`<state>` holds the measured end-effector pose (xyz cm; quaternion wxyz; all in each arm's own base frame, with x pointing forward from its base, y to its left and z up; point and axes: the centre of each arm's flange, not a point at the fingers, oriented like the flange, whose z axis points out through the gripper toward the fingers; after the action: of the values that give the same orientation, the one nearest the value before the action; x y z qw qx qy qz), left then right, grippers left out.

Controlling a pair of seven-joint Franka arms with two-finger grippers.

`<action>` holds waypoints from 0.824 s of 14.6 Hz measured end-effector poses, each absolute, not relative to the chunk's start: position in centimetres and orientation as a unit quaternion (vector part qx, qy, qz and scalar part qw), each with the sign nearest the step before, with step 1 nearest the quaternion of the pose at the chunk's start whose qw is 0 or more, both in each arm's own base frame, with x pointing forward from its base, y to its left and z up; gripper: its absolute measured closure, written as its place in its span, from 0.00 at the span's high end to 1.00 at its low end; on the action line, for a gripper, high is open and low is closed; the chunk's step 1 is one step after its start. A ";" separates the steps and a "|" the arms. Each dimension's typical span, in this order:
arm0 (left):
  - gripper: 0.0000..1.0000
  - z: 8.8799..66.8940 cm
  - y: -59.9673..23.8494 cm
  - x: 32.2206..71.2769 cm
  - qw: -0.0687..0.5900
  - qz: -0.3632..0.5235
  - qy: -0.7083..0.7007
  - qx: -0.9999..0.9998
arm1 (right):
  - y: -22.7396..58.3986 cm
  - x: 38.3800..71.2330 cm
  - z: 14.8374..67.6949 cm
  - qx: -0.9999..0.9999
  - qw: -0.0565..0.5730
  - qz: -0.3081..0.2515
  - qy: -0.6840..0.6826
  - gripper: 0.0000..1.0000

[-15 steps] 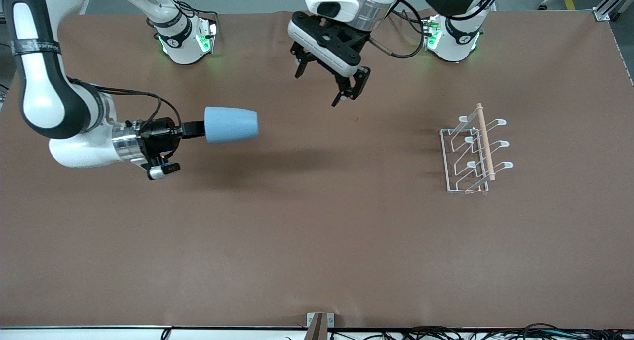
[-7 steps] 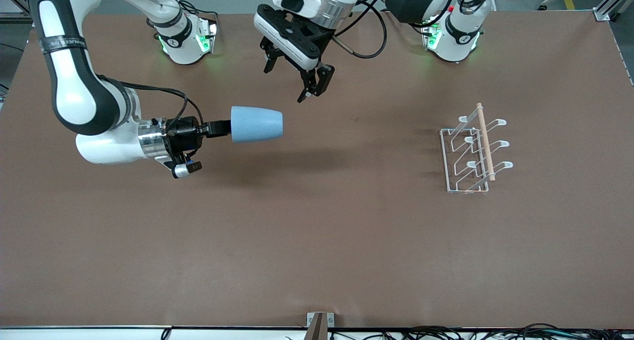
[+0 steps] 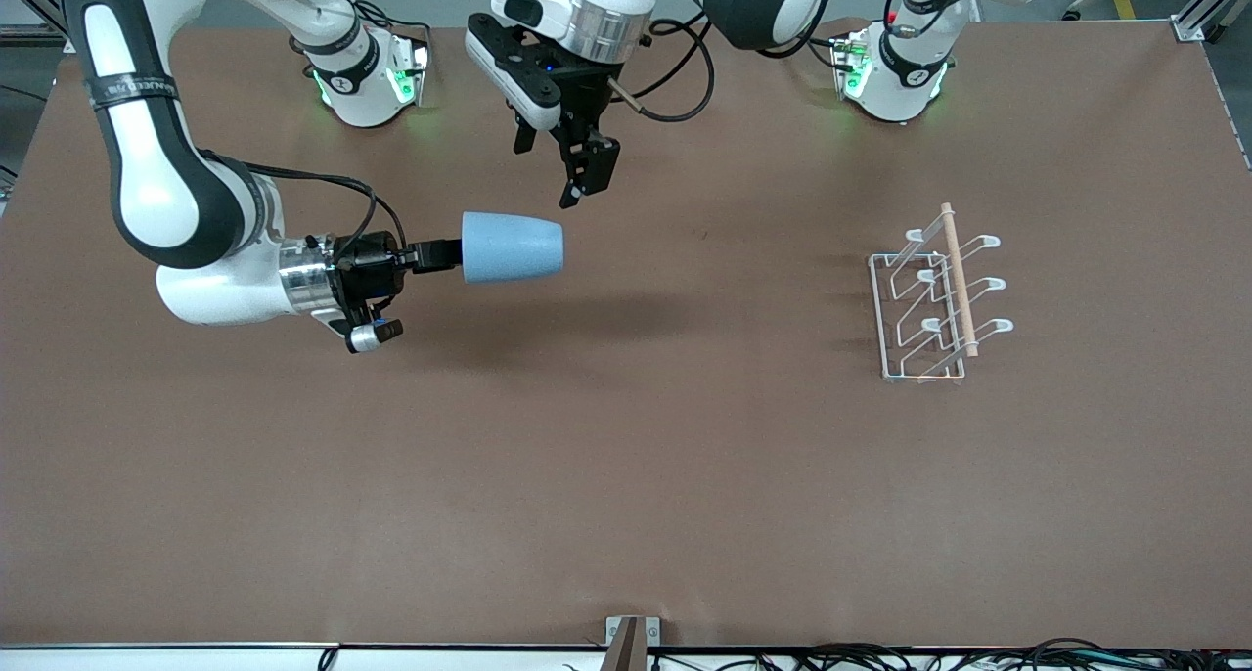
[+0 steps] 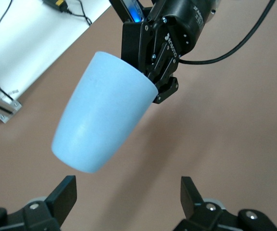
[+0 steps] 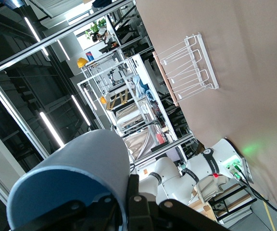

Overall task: Hang cup on cup holder
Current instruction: 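Hold the cup out with the right gripper while the left gripper approaches, then close the left gripper on the cup's rim and open the right gripper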

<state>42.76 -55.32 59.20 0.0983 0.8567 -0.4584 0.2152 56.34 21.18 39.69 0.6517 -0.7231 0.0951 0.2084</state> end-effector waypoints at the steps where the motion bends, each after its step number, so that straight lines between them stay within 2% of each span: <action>1: 0.96 59.5 -55.1 43.2 0.091 0.222 -0.471 0.849 | 21.2 56.3 39.7 -0.723 0.652 0.208 0.095 0.06; 5: 0.95 60.3 -55.2 44.5 0.065 0.250 -0.489 0.833 | 21.1 56.4 39.7 -0.723 0.652 0.208 0.096 0.06; 12: 0.95 56.4 -57.5 46.8 0.076 0.253 -0.492 0.829 | 21.3 56.3 39.7 -0.723 0.651 0.209 0.095 0.06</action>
<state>46.82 -57.49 56.43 0.0764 0.8292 -0.4923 0.2535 56.28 21.29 39.65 0.6513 -0.7232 0.0947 0.2092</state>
